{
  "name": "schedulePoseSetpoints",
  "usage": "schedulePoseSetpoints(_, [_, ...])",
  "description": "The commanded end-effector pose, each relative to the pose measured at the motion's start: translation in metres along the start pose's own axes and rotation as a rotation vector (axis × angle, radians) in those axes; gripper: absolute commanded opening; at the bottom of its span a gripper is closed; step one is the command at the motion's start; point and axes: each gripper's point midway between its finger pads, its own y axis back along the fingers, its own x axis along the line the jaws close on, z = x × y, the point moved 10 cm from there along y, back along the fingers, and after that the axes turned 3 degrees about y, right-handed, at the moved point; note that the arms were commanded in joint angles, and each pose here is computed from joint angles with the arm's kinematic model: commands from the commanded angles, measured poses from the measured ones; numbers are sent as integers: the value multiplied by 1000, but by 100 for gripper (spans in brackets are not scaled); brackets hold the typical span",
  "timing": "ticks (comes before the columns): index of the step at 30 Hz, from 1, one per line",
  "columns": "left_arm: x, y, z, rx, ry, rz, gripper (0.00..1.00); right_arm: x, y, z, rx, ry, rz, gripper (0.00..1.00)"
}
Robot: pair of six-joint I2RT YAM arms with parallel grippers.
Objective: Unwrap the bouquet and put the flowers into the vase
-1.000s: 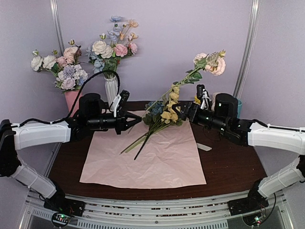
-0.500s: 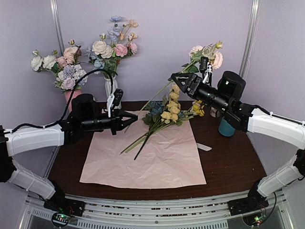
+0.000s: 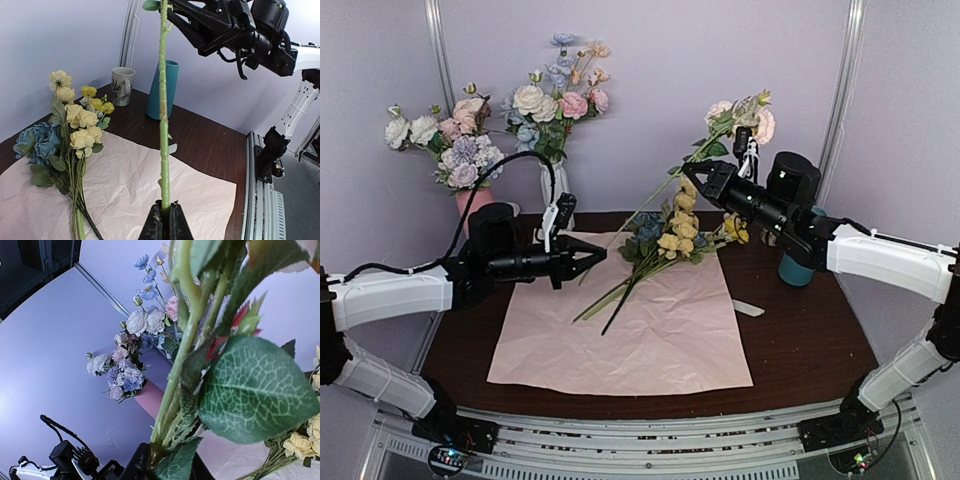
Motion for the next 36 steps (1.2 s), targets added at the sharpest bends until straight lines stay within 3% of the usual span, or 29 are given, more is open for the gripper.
schedulePoseSetpoints(1, [-5,-1,6,-43,-33,-29,0,7,-1,15,-45,6,51,22])
schedulePoseSetpoints(13, [2,-8,-5,-20,-19,-21,0,2,-4,12,21,53,70,0])
schedulePoseSetpoints(18, [8,-8,-15,1,-12,35,39,0,3,32,41,154,7,0])
schedulePoseSetpoints(24, [14,-4,-27,24,-11,118,59,-2,29,75,-8,395,-242,0])
schedulePoseSetpoints(30, [24,-1,-38,76,3,257,68,-9,69,117,-103,607,-553,0])
schedulePoseSetpoints(31, [26,0,-38,87,5,280,71,-14,75,125,-117,627,-601,0])
schedulePoseSetpoints(33, [27,3,-39,110,1,321,90,-23,85,143,-134,648,-686,0])
schedulePoseSetpoints(36, [27,10,-40,132,-4,380,98,-34,99,165,-166,645,-777,0])
